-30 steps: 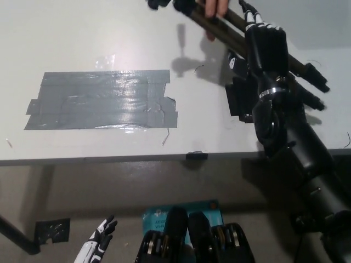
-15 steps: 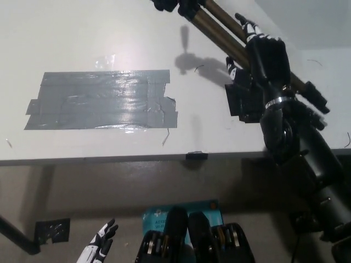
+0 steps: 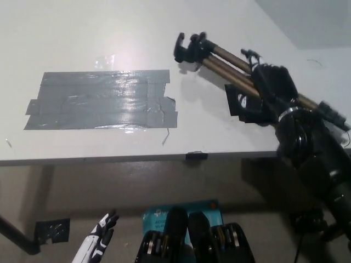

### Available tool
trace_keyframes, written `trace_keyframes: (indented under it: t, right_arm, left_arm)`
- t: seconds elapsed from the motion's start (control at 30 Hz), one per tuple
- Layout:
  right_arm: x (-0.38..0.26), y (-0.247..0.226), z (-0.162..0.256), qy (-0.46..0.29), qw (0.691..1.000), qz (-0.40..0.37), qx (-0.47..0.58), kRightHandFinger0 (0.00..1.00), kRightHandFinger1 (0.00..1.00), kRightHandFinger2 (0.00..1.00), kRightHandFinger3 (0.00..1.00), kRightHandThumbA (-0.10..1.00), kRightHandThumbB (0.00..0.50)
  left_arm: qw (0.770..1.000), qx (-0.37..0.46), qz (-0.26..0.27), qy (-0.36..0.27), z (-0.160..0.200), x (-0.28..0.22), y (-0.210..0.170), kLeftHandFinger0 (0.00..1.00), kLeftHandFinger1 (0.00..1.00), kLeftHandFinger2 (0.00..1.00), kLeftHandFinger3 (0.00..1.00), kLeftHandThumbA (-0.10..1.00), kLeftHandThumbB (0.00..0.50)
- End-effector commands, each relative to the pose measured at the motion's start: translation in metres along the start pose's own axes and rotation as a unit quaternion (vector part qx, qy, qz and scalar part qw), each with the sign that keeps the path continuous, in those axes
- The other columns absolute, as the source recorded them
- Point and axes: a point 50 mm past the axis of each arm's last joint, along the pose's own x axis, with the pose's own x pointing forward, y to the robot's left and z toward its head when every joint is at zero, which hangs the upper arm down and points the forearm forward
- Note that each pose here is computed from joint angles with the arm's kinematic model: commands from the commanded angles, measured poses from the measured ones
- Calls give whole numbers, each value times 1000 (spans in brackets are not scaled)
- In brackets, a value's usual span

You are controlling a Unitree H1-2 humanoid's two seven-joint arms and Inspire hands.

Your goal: A person hands a tripod to the robot which it grabs with its right hand and places in the middle of the table in front of it

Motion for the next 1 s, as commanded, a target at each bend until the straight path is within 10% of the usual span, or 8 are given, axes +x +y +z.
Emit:
trace_keyframes:
  t: [0.0, 0.03, 0.07, 0.1, 0.27, 0.53, 0.97]
  right_arm:
    - [31, -55, 18, -47, 998, -47, -18, 137, 485, 706, 808, 87, 235]
    - [33, -54, 17, -33, 999, -19, -20, 556, 908, 1000, 1000, 324, 311]
    - [34, -54, 17, -30, 999, 2, -20, 941, 1000, 1000, 1000, 416, 333]
    - [33, -53, 19, -28, 999, 32, -22, 1000, 1000, 1000, 1000, 501, 397]
    - [25, -44, 21, -52, 995, 69, -48, 1000, 1000, 1000, 1000, 673, 496]
    - [10, -98, 47, -108, 989, 94, 41, 1000, 1000, 1000, 1000, 794, 500]
    - [-80, -258, 112, -299, 934, -130, 145, 1000, 1000, 1000, 1000, 901, 496]
  left_arm:
    - [1000, 15, -5, -21, 9, 4, 9, 1000, 1000, 1000, 1000, 1000, 290]
    - [1000, 17, -6, -25, 10, 6, 10, 1000, 1000, 1000, 1000, 1000, 280]
    - [1000, 17, -6, -26, 10, 7, 11, 1000, 1000, 1000, 1000, 1000, 281]
    - [1000, 17, -6, -25, 10, 7, 10, 1000, 1000, 1000, 1000, 1000, 282]
    - [1000, 14, -9, -25, 11, 7, 10, 1000, 1000, 1000, 1000, 1000, 289]
    - [999, 22, -7, -33, 15, 19, 18, 1000, 1000, 1000, 1000, 1000, 297]
    - [999, 24, 0, -45, 24, 37, 25, 1000, 1000, 1000, 1000, 1000, 303]
